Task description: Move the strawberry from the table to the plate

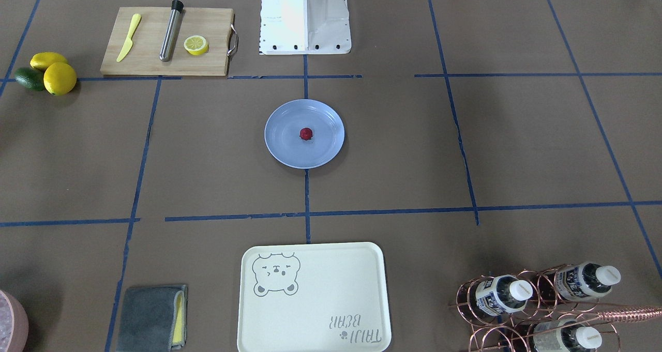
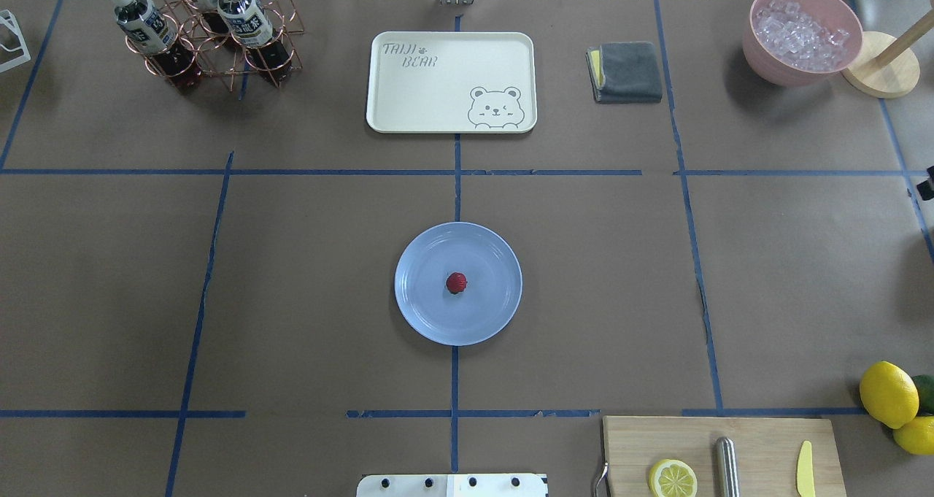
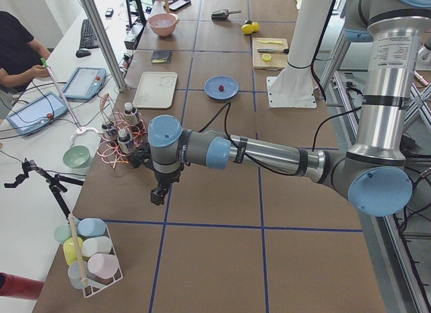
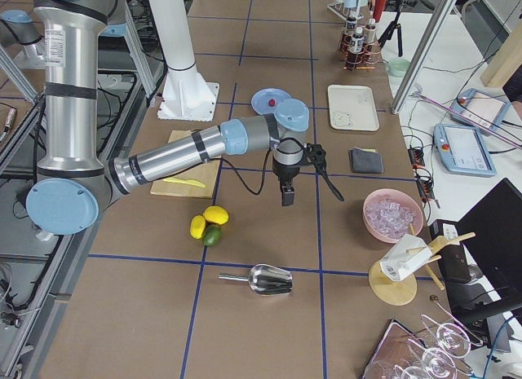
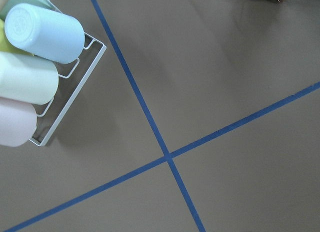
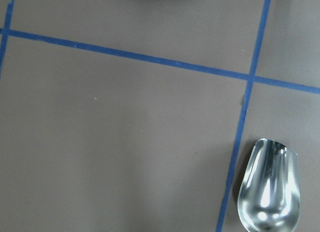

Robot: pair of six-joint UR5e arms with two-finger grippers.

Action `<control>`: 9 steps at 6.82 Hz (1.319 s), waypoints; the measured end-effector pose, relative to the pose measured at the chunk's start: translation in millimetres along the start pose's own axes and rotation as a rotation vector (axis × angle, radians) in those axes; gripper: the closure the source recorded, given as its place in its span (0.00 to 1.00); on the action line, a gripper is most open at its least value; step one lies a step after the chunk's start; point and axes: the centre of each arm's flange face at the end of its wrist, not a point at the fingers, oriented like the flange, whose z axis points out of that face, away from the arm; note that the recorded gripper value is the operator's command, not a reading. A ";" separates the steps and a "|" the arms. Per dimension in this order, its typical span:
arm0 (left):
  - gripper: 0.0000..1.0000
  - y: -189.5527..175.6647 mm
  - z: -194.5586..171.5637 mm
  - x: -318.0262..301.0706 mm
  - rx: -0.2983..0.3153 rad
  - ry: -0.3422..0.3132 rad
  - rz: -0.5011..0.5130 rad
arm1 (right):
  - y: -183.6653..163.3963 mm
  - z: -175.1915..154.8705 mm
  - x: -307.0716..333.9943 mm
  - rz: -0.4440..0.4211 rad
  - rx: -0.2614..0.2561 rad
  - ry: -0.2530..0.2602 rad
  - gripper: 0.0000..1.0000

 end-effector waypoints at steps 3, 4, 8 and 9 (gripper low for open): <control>0.00 40.5 24.3 -14.9 -0.060 0.037 -0.077 | 33.3 13.0 44.8 0.050 -0.031 -0.077 0.00; 0.00 49.3 29.5 -17.5 -0.060 0.037 -0.077 | 36.2 12.7 47.6 0.053 -0.030 -0.081 0.00; 0.00 24.7 20.8 -8.9 -0.013 0.022 -0.009 | 38.1 11.3 48.2 0.050 -0.026 -0.079 0.00; 0.00 27.5 22.5 -9.7 -0.021 0.024 -0.019 | 39.0 11.6 48.6 0.045 -0.027 -0.077 0.00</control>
